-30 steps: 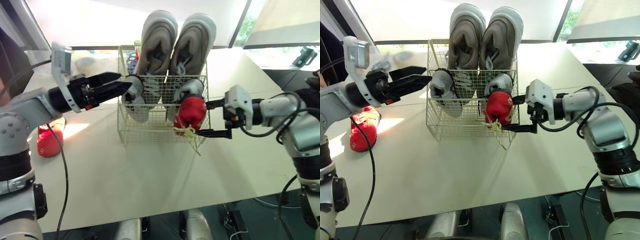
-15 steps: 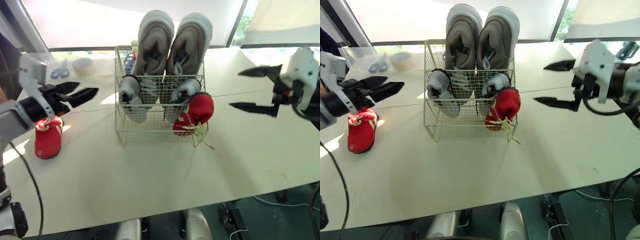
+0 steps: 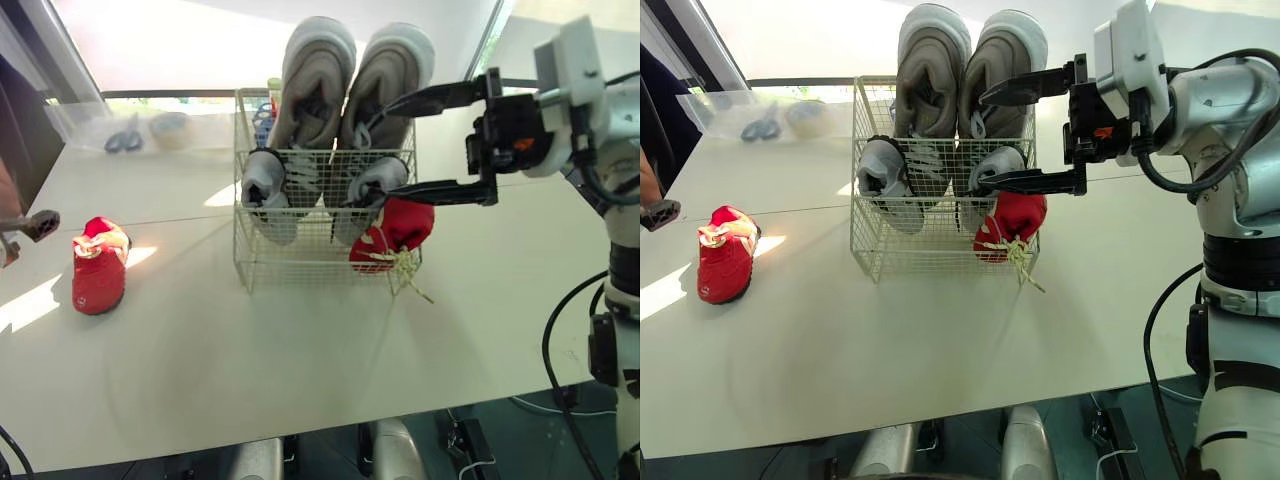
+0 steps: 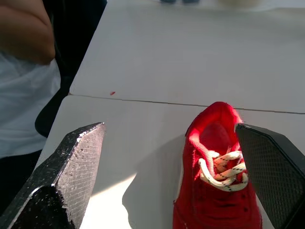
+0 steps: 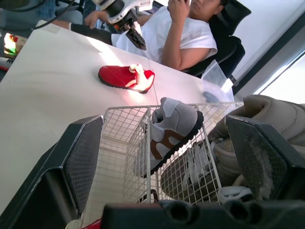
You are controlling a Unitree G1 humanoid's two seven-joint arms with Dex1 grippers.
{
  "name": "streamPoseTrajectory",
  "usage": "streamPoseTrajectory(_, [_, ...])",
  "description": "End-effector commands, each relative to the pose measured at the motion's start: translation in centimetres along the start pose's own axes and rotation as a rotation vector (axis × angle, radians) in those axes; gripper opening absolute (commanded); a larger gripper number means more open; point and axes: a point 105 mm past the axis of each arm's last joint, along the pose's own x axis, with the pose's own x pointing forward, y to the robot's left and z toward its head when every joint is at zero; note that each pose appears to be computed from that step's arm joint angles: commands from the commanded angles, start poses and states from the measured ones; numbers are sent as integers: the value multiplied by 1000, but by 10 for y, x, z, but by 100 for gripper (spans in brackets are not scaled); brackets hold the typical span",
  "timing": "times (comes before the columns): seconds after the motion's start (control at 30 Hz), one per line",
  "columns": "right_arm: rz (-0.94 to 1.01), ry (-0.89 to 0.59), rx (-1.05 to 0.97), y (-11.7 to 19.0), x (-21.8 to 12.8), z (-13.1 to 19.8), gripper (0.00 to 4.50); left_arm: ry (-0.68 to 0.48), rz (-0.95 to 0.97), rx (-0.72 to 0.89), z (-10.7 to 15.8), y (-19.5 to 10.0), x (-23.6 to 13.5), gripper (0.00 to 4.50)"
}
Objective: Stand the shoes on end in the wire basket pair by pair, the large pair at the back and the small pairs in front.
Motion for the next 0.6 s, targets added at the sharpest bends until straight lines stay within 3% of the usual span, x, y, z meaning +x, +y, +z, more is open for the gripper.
streamPoseTrajectory(0.03, [-7,-13,-50,1,-4,15,441,15,-23,-13,-12,2,21,450])
streamPoseTrajectory(0.37, [-46,25,-28,9,-10,19,441,128,-60,-57,-64,-6,69,450])
streamPoseTrajectory(0.6, [-71,47,-15,11,-12,17,450,98,-127,-96,-57,-21,78,114])
